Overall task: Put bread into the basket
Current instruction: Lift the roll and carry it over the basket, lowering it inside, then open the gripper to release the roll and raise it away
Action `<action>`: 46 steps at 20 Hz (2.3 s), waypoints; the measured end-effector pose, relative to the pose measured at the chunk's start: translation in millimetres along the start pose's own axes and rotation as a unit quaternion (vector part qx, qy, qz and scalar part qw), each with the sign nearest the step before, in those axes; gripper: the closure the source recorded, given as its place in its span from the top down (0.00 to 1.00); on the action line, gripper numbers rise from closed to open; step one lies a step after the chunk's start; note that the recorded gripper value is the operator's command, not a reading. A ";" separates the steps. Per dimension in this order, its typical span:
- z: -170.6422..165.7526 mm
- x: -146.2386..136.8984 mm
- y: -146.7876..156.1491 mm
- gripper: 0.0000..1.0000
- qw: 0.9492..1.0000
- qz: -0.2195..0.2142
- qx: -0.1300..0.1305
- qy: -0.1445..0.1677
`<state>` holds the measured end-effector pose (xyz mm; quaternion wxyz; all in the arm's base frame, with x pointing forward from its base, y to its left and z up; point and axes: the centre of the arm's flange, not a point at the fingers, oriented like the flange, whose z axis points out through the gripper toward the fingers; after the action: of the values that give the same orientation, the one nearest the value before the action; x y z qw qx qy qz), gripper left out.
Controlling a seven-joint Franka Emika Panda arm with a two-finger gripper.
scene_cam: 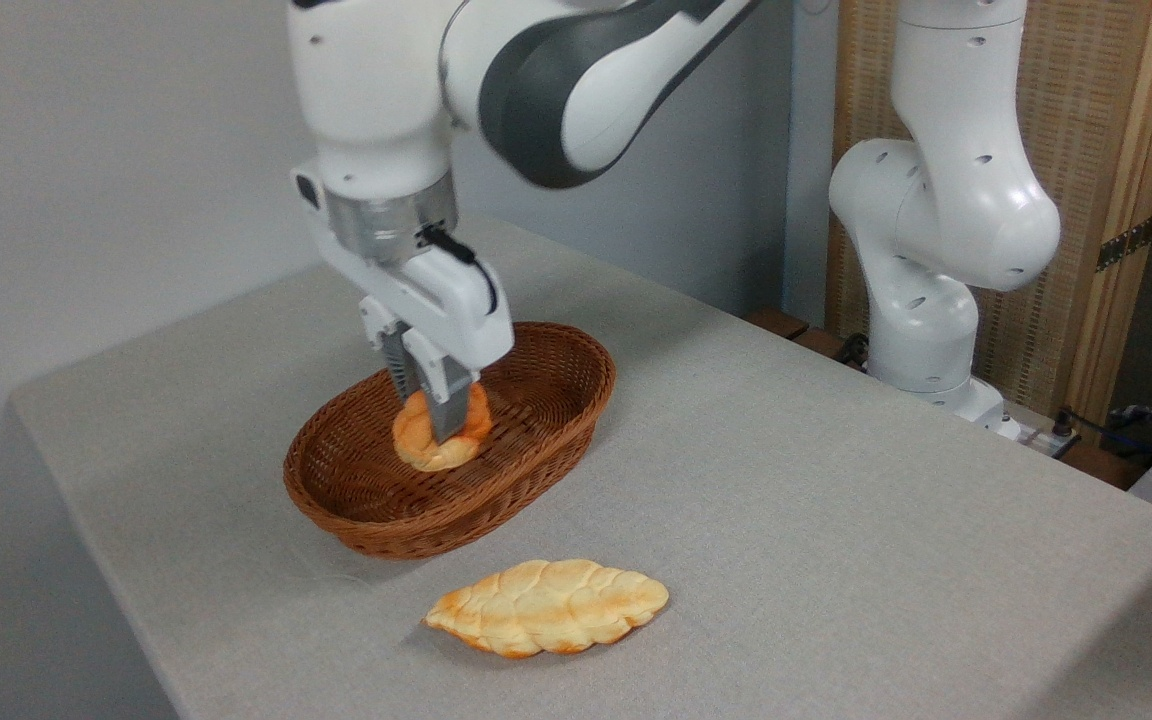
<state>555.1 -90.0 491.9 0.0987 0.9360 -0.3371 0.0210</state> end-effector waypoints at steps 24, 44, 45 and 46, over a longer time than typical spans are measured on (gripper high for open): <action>-16.6 23.4 1.3 1.00 0.999 -0.011 0.037 0.034; -132.1 -2.5 -0.8 1.00 0.996 -0.010 0.073 -0.041; -132.3 -2.8 -1.3 1.00 0.996 -0.010 0.073 -0.040; -132.3 -2.9 -1.4 1.00 0.996 -0.011 0.073 -0.040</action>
<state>557.4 -60.8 621.0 0.0168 0.9443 -0.3285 0.0065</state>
